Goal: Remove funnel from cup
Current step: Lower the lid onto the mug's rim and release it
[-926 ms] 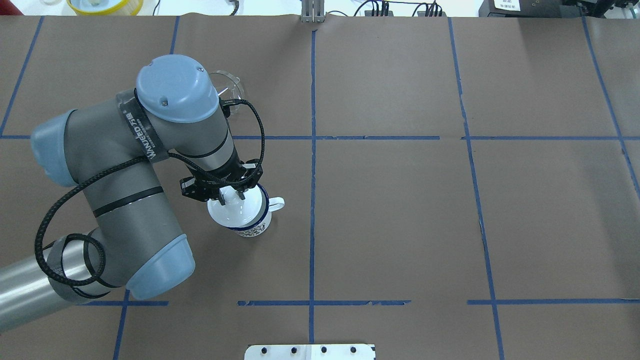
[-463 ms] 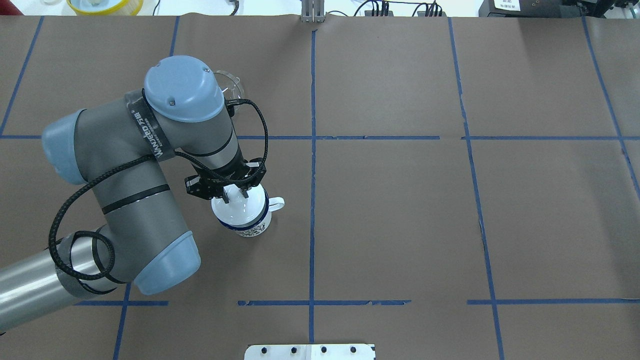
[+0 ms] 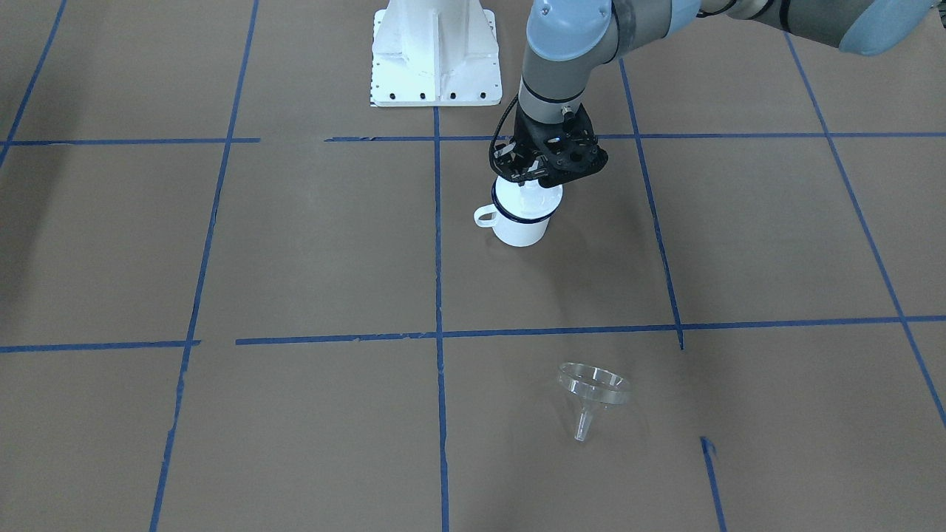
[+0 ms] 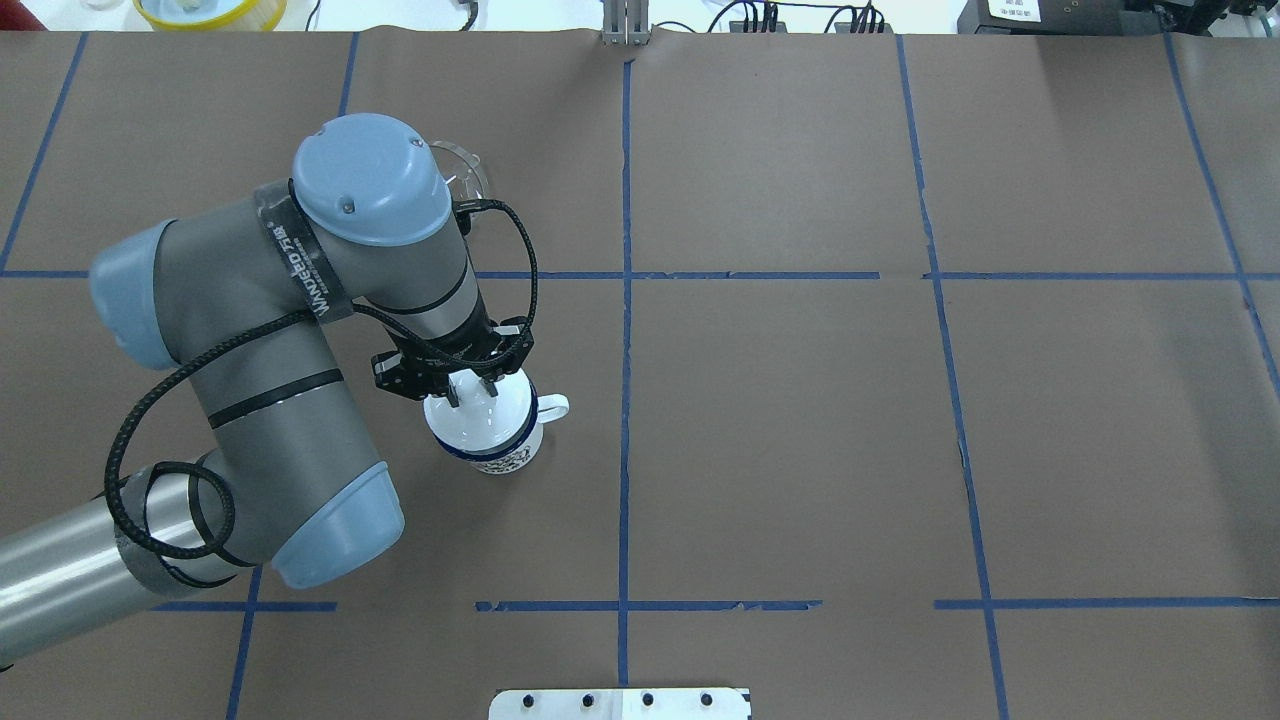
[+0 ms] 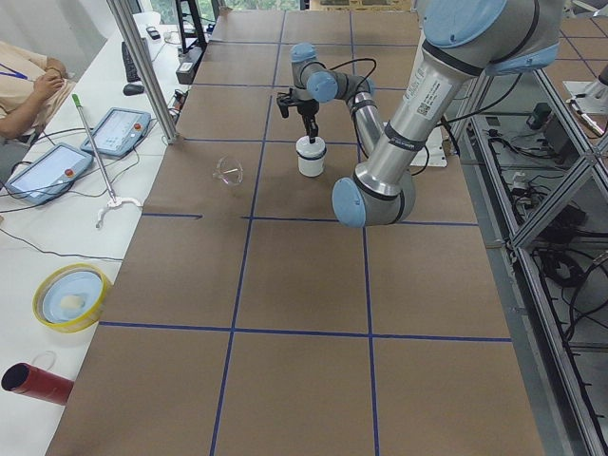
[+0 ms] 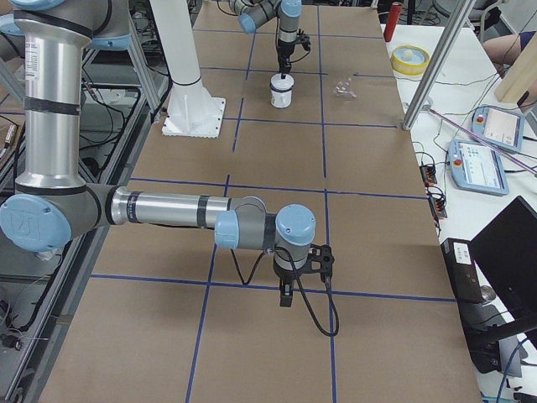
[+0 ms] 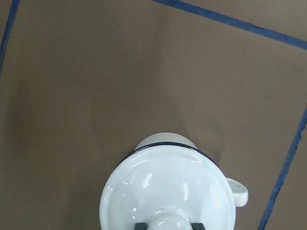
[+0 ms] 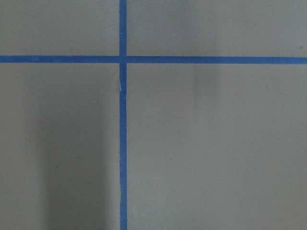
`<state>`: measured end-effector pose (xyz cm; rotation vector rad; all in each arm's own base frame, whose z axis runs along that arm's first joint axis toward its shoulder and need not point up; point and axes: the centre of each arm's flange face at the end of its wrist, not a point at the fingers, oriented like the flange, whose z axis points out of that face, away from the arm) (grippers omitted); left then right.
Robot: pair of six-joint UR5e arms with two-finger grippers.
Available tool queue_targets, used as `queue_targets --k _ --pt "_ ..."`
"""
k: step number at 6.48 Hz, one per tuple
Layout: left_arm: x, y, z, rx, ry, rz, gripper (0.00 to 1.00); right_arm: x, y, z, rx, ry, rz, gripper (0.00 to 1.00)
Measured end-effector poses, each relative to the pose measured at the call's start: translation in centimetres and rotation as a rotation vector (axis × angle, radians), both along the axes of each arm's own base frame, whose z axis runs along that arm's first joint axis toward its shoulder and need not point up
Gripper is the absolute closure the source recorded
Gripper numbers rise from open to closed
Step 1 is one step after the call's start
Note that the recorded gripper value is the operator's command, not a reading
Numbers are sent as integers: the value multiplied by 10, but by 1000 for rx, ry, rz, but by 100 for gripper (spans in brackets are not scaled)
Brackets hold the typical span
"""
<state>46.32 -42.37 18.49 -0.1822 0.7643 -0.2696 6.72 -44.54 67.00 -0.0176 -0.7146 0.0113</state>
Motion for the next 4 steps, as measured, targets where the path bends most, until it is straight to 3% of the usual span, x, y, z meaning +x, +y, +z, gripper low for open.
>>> queue_targets --k 4 --pt "5 2 2 1 0 8 100 0 0 0 0 0 0 0"
